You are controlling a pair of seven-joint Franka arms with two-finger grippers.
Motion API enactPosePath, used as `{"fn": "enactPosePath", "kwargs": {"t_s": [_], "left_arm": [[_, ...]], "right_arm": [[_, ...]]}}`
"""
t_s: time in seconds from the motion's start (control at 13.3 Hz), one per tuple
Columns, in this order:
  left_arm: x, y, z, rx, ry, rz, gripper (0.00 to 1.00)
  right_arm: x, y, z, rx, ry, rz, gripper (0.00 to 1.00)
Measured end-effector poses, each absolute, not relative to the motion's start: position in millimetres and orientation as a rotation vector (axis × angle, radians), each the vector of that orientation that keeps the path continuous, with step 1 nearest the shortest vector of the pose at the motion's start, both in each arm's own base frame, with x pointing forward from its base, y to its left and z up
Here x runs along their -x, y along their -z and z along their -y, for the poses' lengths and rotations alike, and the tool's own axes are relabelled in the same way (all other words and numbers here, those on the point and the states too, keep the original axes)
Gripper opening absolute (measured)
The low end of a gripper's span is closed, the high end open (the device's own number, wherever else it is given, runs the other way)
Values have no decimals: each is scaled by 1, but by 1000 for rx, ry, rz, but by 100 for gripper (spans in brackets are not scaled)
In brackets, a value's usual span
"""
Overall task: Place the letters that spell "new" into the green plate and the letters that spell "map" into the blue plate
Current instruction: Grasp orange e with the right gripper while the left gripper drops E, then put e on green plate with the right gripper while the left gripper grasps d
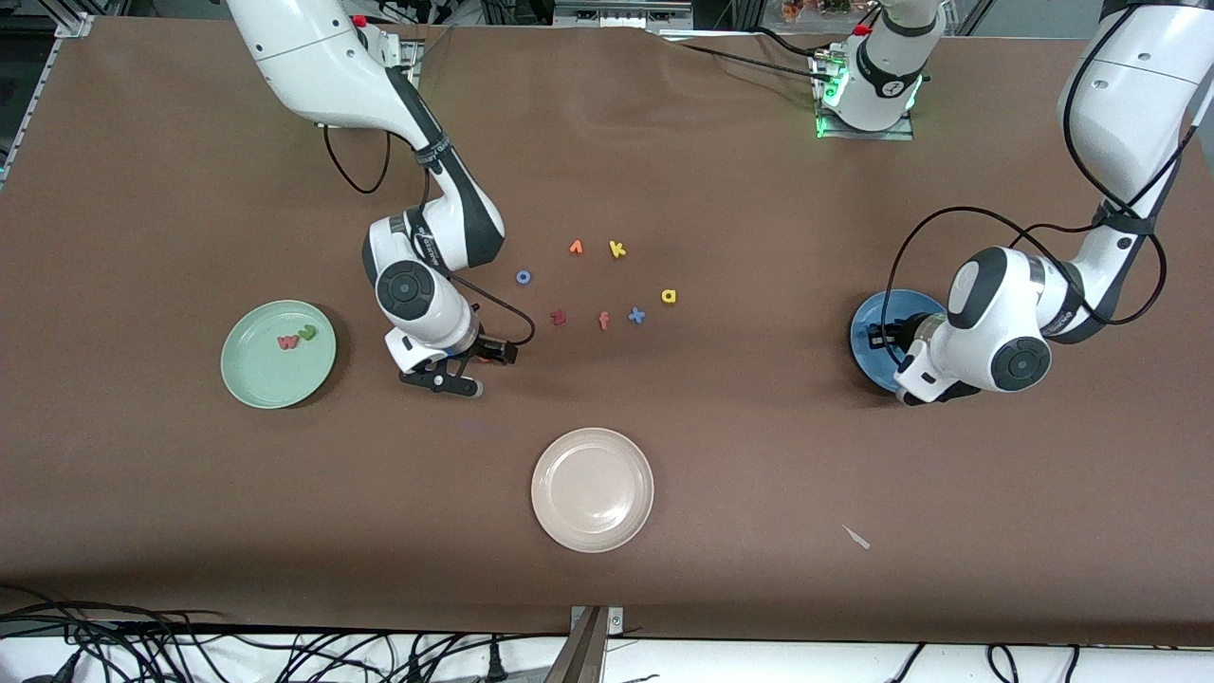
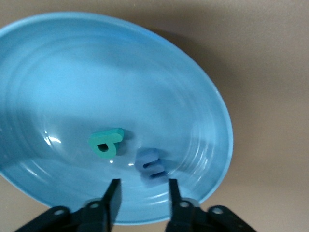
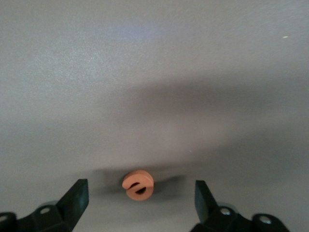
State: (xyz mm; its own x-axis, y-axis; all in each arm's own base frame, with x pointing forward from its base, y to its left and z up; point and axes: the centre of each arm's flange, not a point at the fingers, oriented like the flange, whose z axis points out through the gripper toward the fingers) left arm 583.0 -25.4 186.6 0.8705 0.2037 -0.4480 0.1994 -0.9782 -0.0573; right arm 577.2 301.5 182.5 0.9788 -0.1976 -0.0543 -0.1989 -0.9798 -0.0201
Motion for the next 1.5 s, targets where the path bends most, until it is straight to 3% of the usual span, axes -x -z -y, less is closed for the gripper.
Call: {"fn": "enactPosePath", "kwargs": {"t_s": [0.08,0.23,0.3,0.53,0.6,0.75,0.98,1.2,1.5], "left_arm": [[-585,-191,26,3033,-714,325,65],[-591,-209,42,3051,-671,312,88],[-592,-224,63,3060,-654,349,99],[-581,-268,155,3098,-622,419,100],[-572,-280,189,3109,-606,427,100],[-551,-286,259,3148,-521,472,100],[-503,-256,334,3207,-422,544,98],[-474,-220,358,3182,-376,536,94],[-460,-179,374,3160,-260,566,94]], "right_arm": [[-577,-179,-302,3100,-77,-310,95],[-577,-178,-303,3100,-77,-309,76],[-576,-178,-304,3101,-77,-308,75],[-574,-178,-306,3103,-82,-300,45],[-574,-177,-307,3103,-84,-300,45],[-575,-179,-306,3104,-86,-301,30],[-578,-183,-305,3115,-128,-305,30],[-606,-219,-282,3140,-254,-281,30],[-628,-243,-175,3199,-481,-247,30]]}}
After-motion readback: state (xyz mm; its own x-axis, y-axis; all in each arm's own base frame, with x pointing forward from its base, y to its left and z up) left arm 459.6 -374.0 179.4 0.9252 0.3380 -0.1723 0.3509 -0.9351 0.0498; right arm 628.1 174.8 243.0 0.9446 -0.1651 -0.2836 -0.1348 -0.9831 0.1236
